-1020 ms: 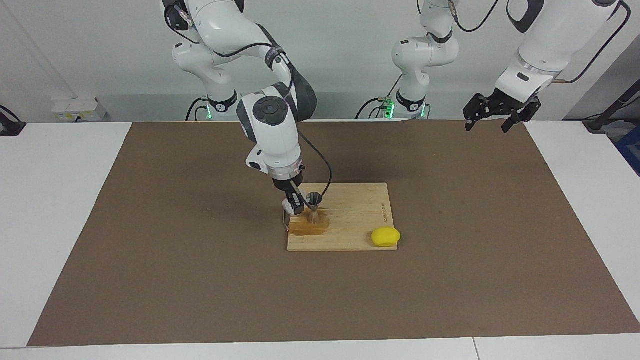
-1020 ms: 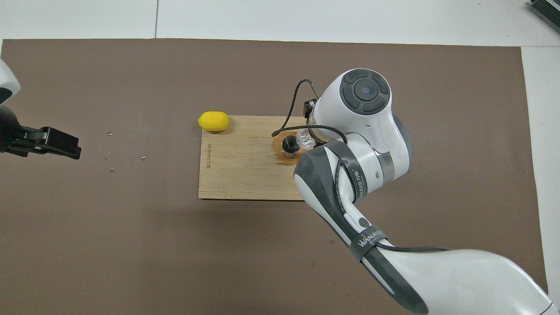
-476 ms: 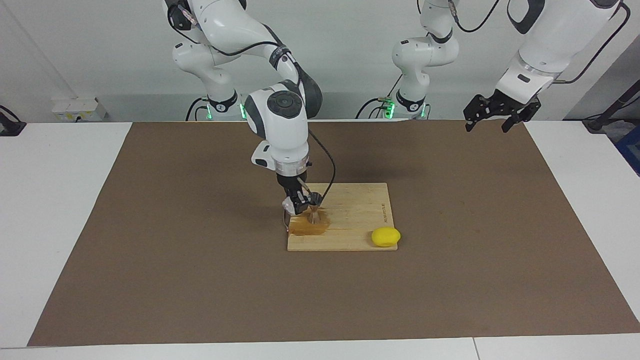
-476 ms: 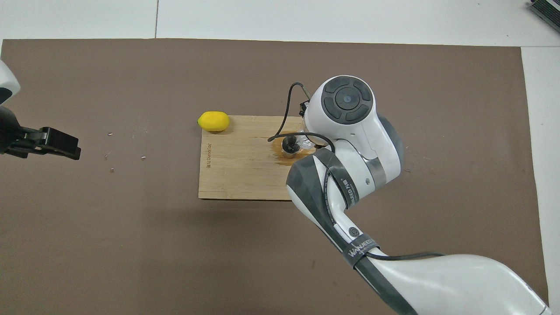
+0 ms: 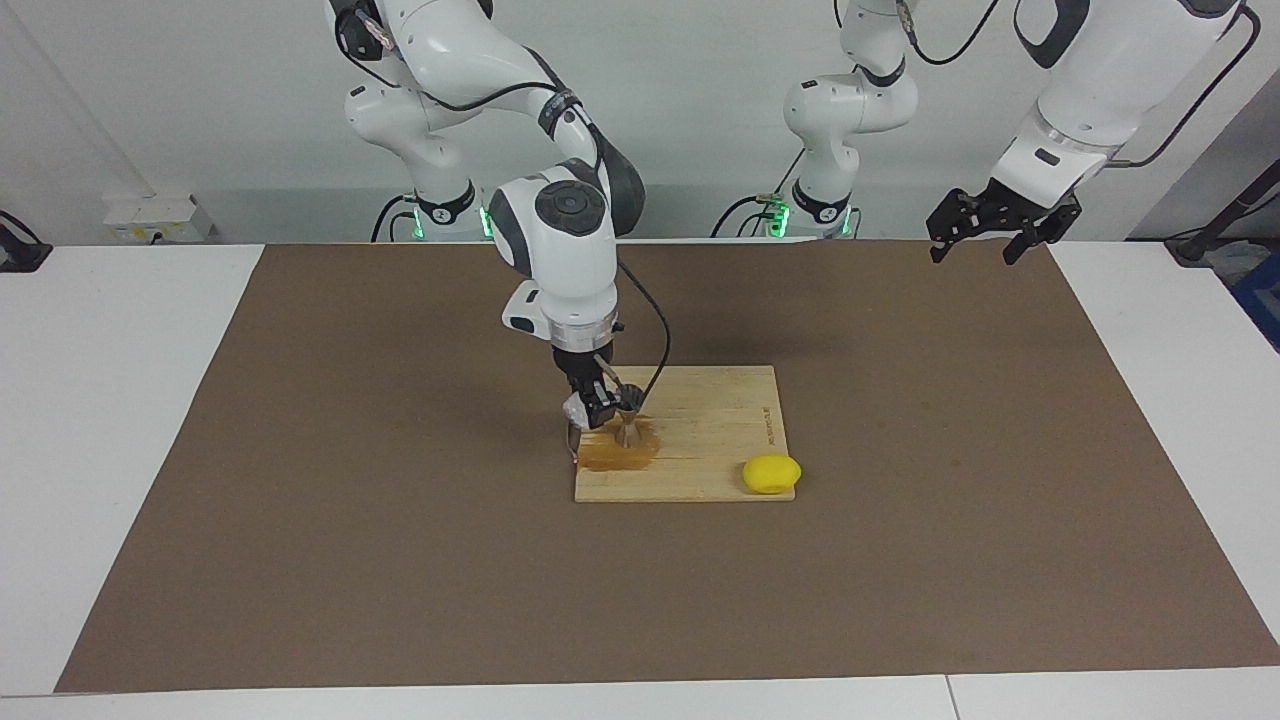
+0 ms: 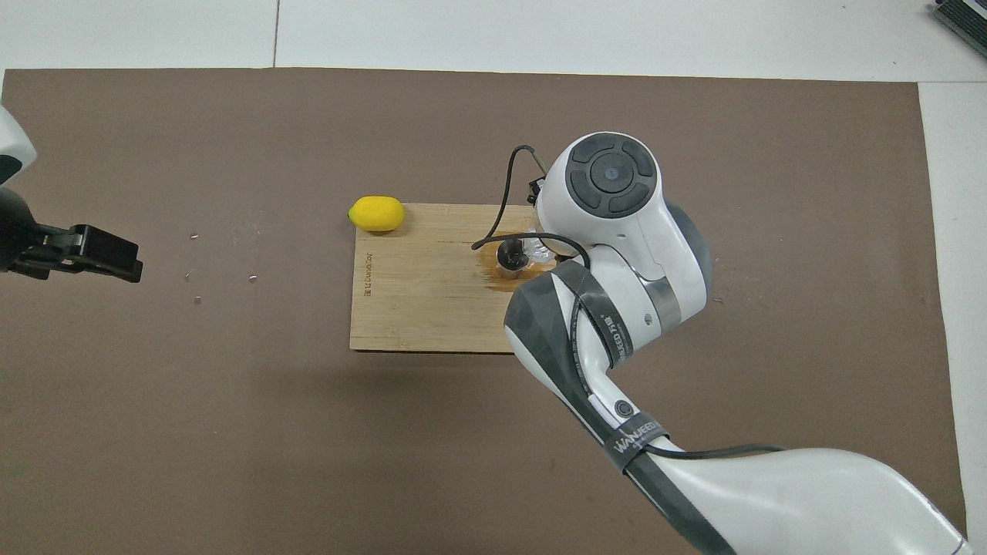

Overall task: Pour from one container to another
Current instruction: 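Tilt the glass cup with the right gripper to pour into the metal cup, then carry the glass cup with the right gripper back to its spot, then lower the glass cup onto the table and open the right gripper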

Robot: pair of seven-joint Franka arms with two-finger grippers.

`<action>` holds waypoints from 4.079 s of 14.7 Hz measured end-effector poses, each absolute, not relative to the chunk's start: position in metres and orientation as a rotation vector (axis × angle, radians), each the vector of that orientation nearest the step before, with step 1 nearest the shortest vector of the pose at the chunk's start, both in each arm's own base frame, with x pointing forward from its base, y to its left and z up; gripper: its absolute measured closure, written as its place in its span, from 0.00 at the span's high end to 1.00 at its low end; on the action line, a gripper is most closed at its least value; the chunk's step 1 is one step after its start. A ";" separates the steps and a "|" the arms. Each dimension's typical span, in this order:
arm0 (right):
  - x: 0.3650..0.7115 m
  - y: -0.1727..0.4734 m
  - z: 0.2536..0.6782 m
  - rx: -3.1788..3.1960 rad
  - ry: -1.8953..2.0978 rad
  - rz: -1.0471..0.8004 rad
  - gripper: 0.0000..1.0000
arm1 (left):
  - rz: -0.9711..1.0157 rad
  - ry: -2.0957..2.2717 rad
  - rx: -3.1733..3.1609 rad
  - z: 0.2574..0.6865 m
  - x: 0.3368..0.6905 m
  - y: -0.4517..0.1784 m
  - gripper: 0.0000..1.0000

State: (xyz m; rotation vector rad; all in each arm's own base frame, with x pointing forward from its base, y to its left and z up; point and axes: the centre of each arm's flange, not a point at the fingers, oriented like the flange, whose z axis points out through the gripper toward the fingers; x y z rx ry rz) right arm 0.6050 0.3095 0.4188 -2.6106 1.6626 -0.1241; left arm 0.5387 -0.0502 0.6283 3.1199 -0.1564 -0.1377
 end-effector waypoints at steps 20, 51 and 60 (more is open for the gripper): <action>0.644 0.226 0.418 -2.129 1.941 0.330 0.51 | -0.139 -0.156 3.120 0.628 0.539 -0.050 1.00; 0.568 -0.097 0.265 -2.117 1.614 0.595 1.00 | -0.139 -0.156 3.120 0.628 0.539 -0.050 1.00; 0.569 -0.059 0.388 -2.660 1.120 0.282 1.00 | -0.139 -0.156 3.120 0.628 0.539 -0.050 1.00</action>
